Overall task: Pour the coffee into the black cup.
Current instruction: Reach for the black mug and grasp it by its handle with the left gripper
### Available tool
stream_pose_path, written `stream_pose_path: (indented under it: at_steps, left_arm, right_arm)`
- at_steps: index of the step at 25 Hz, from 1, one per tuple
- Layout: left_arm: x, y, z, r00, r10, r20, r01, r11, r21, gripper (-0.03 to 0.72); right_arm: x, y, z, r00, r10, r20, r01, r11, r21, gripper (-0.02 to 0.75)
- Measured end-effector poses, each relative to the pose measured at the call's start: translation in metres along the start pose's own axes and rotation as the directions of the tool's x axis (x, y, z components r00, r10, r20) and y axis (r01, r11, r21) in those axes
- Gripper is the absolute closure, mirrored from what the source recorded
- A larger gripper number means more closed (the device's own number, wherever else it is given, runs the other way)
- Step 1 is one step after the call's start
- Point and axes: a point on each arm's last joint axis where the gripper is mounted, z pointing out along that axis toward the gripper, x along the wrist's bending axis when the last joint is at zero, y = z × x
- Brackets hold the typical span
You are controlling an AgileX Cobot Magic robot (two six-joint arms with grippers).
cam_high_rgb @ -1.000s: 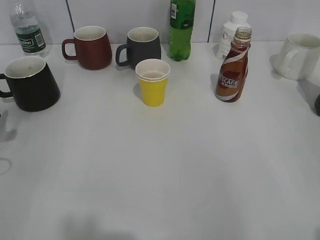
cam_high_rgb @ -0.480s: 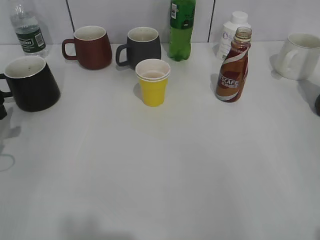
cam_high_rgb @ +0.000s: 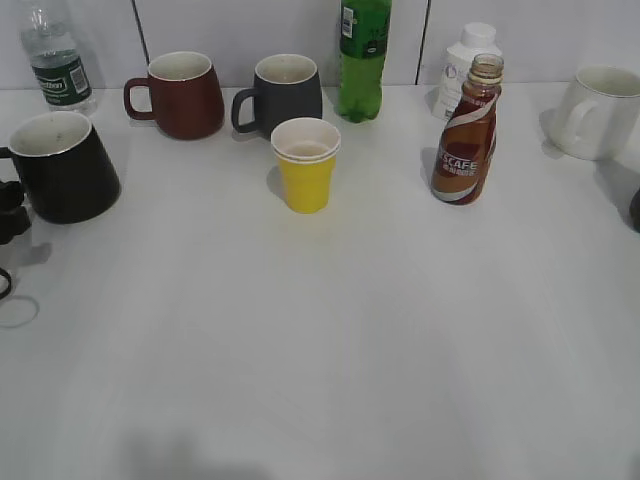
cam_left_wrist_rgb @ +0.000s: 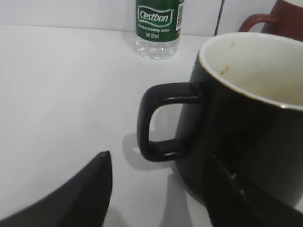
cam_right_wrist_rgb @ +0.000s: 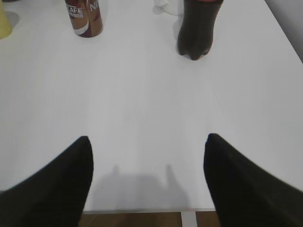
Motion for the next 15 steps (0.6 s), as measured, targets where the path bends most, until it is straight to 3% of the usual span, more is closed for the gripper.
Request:
stream_pose_path:
  at_steps: [15]
  left_arm:
    - [0.002,0.001,0.014,1.000,0.012,-0.010,-0.012,1.000,-0.012,0.229]
  right_arm:
    - [0.000,0.000,0.000,1.000,0.000,0.000,0.000,1.000,0.000,0.167]
